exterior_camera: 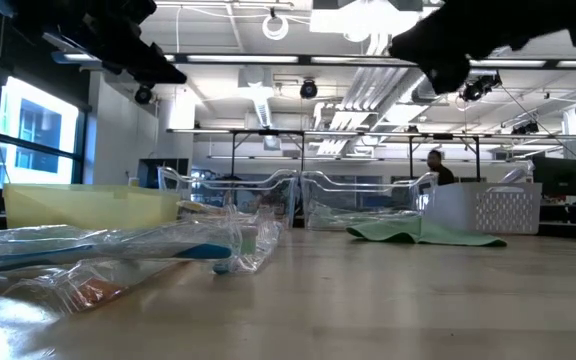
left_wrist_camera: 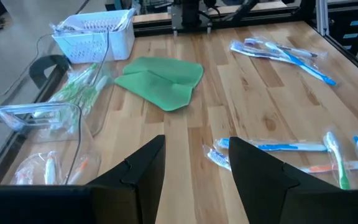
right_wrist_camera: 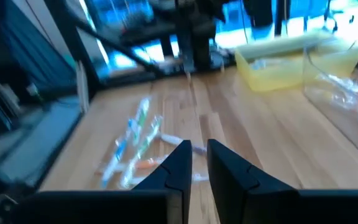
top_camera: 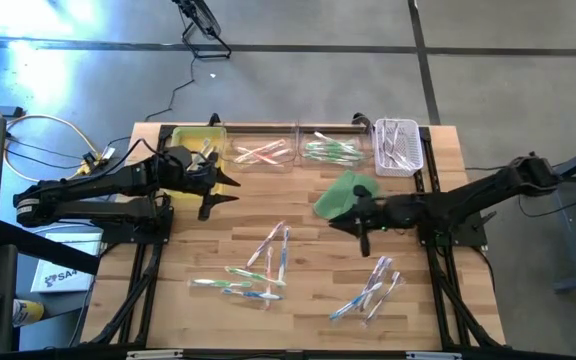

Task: Pick & Place Toothbrushes
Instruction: Put the purple toothbrush into the white bin

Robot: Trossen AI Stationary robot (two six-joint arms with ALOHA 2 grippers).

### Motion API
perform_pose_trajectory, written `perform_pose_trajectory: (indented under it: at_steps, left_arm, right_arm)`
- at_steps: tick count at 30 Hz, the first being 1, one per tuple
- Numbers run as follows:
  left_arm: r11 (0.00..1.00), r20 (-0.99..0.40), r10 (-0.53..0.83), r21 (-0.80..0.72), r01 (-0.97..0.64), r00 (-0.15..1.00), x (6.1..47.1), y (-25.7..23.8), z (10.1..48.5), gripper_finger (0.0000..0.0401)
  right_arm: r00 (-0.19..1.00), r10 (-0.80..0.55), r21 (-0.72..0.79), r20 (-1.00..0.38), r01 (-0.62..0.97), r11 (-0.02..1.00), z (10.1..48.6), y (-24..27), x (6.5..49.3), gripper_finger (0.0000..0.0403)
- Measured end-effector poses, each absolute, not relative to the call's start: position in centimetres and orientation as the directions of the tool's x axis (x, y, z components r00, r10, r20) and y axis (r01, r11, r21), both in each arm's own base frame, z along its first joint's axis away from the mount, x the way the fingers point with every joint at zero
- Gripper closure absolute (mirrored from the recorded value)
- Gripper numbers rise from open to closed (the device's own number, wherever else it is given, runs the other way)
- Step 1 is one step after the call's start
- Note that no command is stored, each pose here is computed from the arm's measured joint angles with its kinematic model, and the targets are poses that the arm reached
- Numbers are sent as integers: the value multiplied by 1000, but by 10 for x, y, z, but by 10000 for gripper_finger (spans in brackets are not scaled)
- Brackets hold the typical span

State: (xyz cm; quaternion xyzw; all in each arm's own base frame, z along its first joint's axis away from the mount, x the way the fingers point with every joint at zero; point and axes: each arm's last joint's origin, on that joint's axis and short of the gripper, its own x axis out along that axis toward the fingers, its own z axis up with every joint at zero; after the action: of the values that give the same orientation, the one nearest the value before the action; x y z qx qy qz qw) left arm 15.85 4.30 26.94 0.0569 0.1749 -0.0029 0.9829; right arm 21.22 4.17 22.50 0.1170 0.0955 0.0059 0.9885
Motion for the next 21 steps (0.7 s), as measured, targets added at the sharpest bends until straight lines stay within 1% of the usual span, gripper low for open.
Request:
perform_pose_trajectory:
  at_steps: [2, 4, 7, 10, 13, 21]
  left_arm:
    - [996, -336, 19, 92, 12, 942, 159, 43, 270, 230]
    - [998, -321, 24, 61, -5, 947, 159, 43, 272, 230]
    - [1000, -307, 19, 16, -15, 952, 162, 42, 273, 231]
    - [1000, -320, -1, -10, -3, 947, 167, 34, 271, 231]
    - [1000, -348, -12, -21, 5, 937, 174, 23, 267, 231]
    - [998, -411, 17, -50, -41, 911, 196, -12, 251, 231]
  right_arm:
    - [990, 36, 274, -138, 3, 962, 218, 39, 201, 361]
    - [992, 37, 313, -116, 1, 950, 208, 37, 193, 361]
    - [993, 39, 345, -110, 1, 938, 193, 35, 183, 361]
    - [995, 35, 360, -91, 0, 933, 187, 34, 179, 361]
    - [995, 33, 362, -89, 1, 932, 185, 34, 178, 361]
    - [997, 37, 372, -67, -10, 928, 187, 34, 179, 361]
